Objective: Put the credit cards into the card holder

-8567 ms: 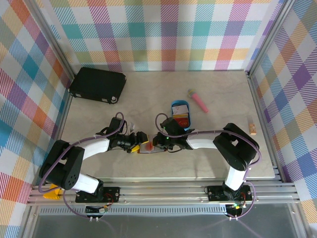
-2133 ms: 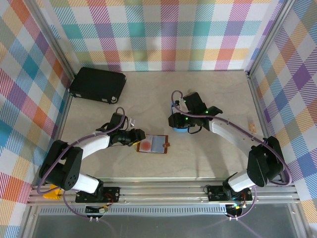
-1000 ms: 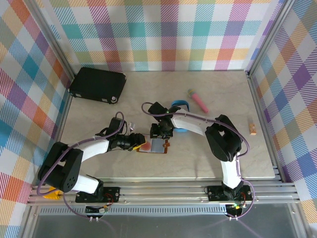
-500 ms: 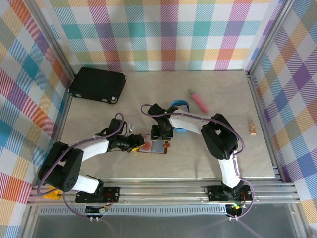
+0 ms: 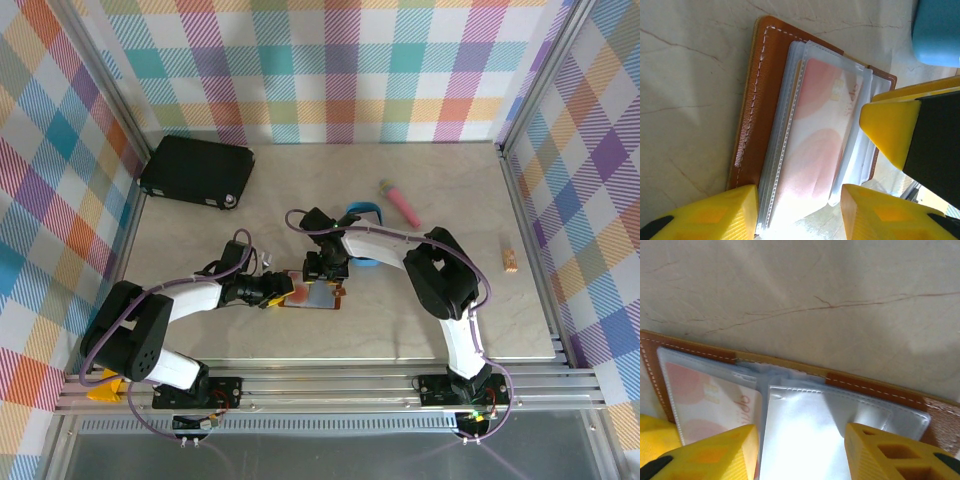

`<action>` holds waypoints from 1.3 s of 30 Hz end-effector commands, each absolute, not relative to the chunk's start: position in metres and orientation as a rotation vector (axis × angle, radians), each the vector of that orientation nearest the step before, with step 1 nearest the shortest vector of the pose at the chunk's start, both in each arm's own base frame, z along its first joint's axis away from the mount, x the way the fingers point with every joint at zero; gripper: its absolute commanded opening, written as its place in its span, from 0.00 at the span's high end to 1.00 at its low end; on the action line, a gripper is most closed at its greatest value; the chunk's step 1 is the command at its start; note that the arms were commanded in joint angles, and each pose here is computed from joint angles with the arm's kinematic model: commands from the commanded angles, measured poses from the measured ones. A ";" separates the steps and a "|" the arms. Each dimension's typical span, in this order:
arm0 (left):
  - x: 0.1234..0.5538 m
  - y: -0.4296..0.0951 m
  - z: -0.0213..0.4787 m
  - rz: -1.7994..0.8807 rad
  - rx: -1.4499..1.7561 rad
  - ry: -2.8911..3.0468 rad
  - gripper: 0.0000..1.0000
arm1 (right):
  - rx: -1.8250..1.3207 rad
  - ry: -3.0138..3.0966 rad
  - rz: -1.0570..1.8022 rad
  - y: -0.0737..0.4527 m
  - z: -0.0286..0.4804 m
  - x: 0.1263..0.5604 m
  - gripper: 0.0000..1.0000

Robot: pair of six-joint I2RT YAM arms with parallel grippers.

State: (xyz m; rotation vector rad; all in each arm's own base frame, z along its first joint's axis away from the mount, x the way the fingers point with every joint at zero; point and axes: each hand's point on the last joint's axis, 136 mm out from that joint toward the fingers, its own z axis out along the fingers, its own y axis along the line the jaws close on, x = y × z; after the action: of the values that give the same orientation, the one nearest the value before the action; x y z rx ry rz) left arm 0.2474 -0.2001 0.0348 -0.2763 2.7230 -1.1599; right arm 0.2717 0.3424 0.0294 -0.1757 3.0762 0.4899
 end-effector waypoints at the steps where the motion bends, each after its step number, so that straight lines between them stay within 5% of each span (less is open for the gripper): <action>1: 0.239 -0.199 0.028 -1.172 -0.298 2.758 0.52 | -0.128 3.122 0.583 0.348 0.016 0.264 0.50; 39: 0.240 -0.196 0.030 -1.127 -0.285 2.764 0.53 | -0.060 2.962 1.050 0.392 0.064 0.273 0.64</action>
State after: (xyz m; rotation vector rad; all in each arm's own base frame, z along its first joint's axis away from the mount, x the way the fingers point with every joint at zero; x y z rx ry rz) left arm 0.2471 -0.2000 0.0345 -0.2786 2.7250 -1.1589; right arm 0.2752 0.3811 0.0419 -0.0230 3.0161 0.9452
